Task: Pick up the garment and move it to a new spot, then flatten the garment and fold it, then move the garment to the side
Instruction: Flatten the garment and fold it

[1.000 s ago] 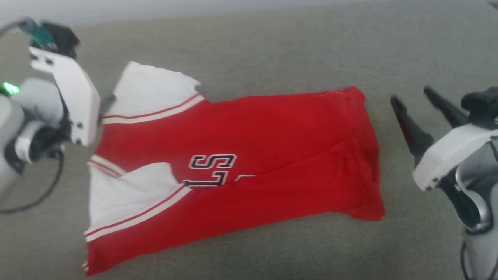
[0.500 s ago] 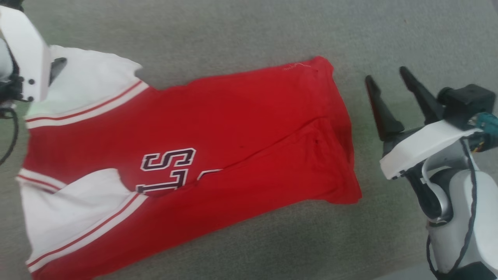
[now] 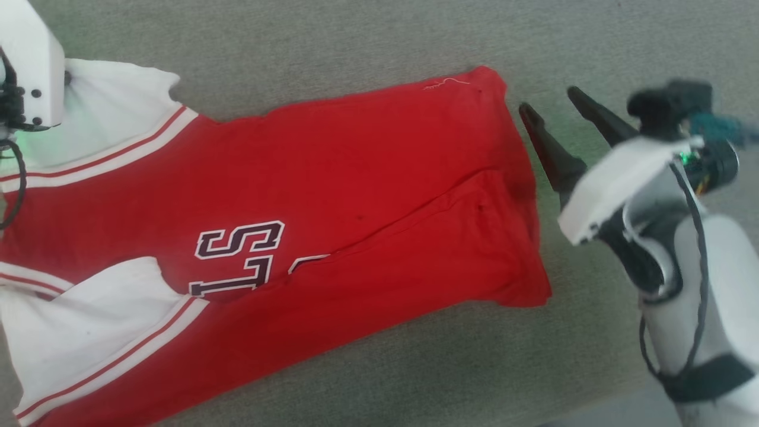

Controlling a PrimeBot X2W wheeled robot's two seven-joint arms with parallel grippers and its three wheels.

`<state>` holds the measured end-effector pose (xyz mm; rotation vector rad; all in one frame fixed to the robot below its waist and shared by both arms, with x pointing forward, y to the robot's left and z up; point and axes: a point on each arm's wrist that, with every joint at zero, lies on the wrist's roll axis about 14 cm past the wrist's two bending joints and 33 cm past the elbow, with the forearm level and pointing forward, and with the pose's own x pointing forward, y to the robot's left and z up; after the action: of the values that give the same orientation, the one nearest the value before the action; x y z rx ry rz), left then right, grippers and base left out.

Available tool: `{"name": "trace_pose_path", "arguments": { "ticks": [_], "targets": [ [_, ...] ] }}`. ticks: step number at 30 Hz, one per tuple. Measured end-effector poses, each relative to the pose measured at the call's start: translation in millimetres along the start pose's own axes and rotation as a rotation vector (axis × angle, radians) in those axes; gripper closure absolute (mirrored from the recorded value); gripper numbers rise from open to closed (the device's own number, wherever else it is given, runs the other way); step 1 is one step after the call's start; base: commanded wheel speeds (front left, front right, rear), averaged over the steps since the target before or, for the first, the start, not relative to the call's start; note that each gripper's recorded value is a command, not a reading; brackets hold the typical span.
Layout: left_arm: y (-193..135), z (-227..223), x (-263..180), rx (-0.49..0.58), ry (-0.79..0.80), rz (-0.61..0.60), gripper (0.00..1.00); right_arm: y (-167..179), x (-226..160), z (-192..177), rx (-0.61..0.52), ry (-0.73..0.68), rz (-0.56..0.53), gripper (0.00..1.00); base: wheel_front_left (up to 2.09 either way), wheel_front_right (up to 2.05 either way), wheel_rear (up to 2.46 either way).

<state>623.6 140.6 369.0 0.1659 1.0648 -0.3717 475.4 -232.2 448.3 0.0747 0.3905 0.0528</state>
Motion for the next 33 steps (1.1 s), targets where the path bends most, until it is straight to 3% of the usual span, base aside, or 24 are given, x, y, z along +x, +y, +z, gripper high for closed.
{"name": "trace_pose_path", "arguments": {
  "ticks": [16, 17, 18, 25, 33],
  "targets": [
    [4, 6, 1, -0.005, -0.045, -0.001, 1.0, 32, 63, -41, -0.063, 0.543, 0.132, 0.0, 0.0, 0.0, 0.0],
    [4, 7, 1, -0.008, -0.054, 0.0, 1.0, 32, 65, -42, -0.071, 0.557, 0.133, 0.92, 0.0, 0.0, 0.0],
    [5, 7, 0, -0.011, -0.061, 0.001, 1.0, 33, 66, -42, -0.076, 0.563, 0.137, 1.0, 0.0, 0.0, 0.0],
    [10, 8, -17, -0.018, -0.093, 0.024, 1.0, 38, 73, -33, -0.12, 0.529, 0.155, 1.0, 0.0, 0.0, 0.0],
    [13, 8, -65, -0.017, -0.093, 0.045, 1.0, 38, 62, -7, -0.157, 0.44, 0.173, 1.0, 0.0, 0.0, 0.0]
  ]
}}
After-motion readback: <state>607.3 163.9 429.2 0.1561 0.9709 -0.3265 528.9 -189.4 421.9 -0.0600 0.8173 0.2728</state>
